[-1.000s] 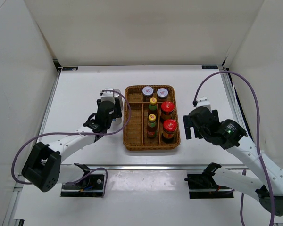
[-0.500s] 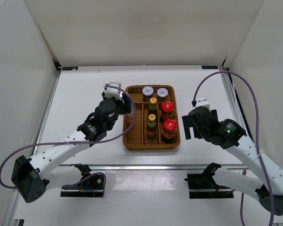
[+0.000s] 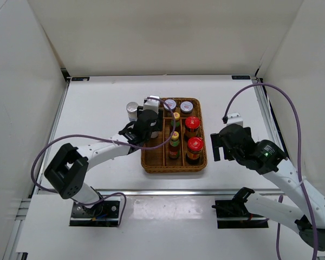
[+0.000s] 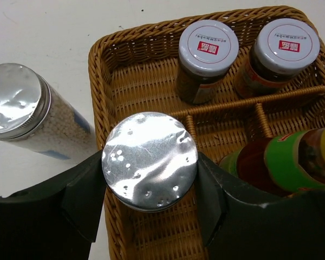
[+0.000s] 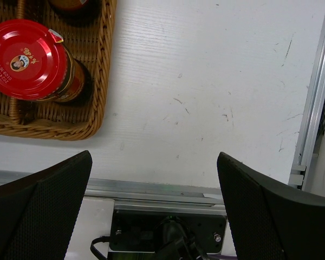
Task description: Organize the condiment bottles
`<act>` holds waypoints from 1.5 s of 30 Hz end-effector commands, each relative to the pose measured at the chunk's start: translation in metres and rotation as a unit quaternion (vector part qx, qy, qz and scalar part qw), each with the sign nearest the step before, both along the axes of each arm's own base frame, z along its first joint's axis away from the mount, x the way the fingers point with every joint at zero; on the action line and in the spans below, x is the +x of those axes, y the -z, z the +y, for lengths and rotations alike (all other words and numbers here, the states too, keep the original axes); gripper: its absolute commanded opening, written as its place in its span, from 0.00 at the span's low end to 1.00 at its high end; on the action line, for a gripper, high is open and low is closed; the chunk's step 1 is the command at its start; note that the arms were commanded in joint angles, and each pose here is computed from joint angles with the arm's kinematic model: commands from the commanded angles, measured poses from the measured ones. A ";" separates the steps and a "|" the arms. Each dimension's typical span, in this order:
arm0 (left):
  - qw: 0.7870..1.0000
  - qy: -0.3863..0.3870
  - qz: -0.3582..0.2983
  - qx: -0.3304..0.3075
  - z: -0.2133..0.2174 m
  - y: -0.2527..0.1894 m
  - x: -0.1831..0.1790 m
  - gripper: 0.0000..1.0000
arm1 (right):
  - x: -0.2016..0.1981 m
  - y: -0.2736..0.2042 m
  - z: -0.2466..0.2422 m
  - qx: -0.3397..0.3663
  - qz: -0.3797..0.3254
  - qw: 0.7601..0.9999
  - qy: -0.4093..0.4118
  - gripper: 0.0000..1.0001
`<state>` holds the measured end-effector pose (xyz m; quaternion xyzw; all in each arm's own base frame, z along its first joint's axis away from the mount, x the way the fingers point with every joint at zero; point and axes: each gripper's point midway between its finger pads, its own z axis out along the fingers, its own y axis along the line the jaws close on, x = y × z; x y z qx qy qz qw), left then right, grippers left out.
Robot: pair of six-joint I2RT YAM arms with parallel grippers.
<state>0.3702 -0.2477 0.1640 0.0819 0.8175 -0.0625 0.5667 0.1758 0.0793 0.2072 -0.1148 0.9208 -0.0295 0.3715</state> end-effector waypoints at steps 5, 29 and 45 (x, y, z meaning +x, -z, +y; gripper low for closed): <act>0.995 -0.036 -0.063 -0.070 0.000 -0.048 0.008 1.00 | 0.004 -0.005 0.000 0.008 -0.017 1.000 0.005 0.99; 0.994 -0.014 -0.061 -0.088 0.097 -0.063 0.068 1.00 | 0.004 -0.005 0.001 0.007 -0.014 1.000 -0.001 0.99; 0.994 -0.079 -0.045 -0.058 0.116 -0.045 0.084 0.34 | 0.003 -0.006 0.000 0.010 -0.018 1.000 -0.001 0.99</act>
